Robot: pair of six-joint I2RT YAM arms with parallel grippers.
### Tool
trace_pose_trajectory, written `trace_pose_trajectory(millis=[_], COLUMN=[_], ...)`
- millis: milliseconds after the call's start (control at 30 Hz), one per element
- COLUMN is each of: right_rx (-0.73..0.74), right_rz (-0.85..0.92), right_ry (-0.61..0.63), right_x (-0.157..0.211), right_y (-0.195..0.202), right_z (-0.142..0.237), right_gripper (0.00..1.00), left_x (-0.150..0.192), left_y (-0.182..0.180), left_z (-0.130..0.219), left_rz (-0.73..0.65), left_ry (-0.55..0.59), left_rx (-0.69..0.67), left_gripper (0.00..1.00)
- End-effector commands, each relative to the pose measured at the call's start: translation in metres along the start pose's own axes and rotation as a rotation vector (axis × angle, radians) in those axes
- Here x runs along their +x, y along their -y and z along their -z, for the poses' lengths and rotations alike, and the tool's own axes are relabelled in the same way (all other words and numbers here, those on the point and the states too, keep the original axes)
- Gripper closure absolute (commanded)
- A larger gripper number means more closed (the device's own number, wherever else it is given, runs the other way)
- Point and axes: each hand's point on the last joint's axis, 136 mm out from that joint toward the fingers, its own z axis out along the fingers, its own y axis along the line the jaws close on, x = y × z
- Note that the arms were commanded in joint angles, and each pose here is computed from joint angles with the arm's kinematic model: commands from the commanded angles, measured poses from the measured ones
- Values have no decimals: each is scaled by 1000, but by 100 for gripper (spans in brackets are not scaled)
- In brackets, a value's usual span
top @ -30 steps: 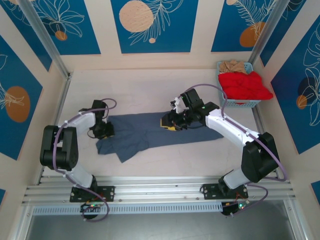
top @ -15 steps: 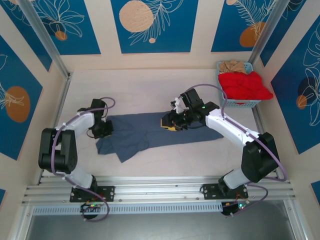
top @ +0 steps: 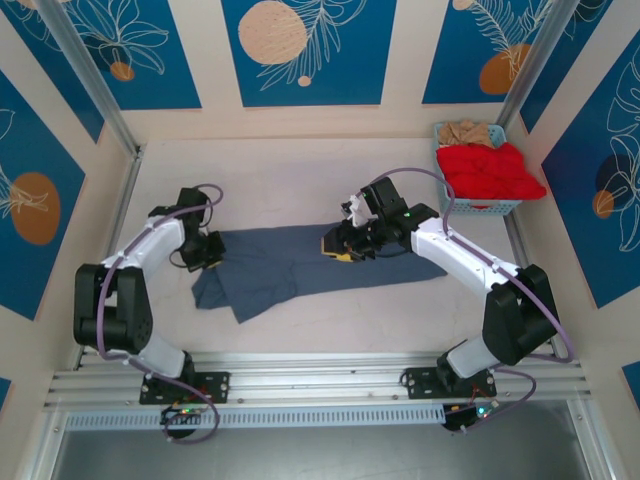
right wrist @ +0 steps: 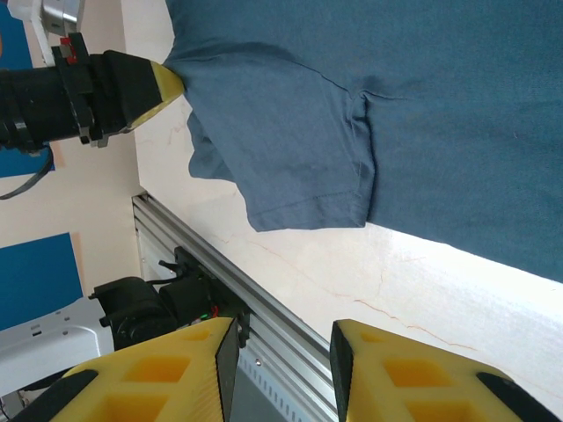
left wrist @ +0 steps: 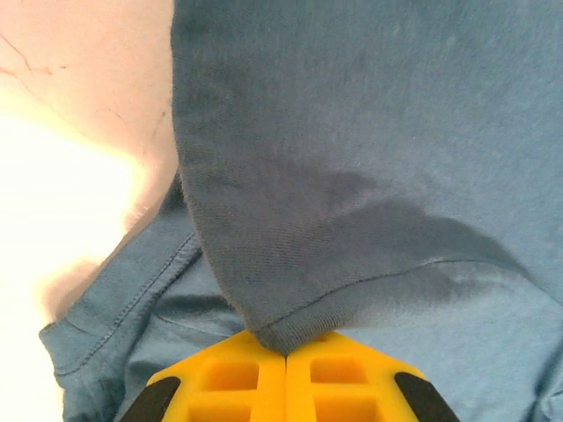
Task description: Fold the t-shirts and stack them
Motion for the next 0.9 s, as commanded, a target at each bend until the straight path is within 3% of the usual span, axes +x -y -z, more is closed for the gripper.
trace_pose_trajectory(millis=[0, 200, 867], right_rx=[5, 11, 21], right_rz=[-12, -20, -38], right_ry=[-13, -11, -4], right_x=[1, 0, 0], right_y=[-1, 2, 8], right_z=[3, 2, 3], right_gripper=[65, 65, 65], left_x=[5, -9, -63], left_y=[5, 15, 25], left_z=[12, 19, -4], left_rz=[56, 74, 32], left_ry=[-57, -101, -157], left_rx=[-8, -33, -143], left_gripper=[100, 100, 100])
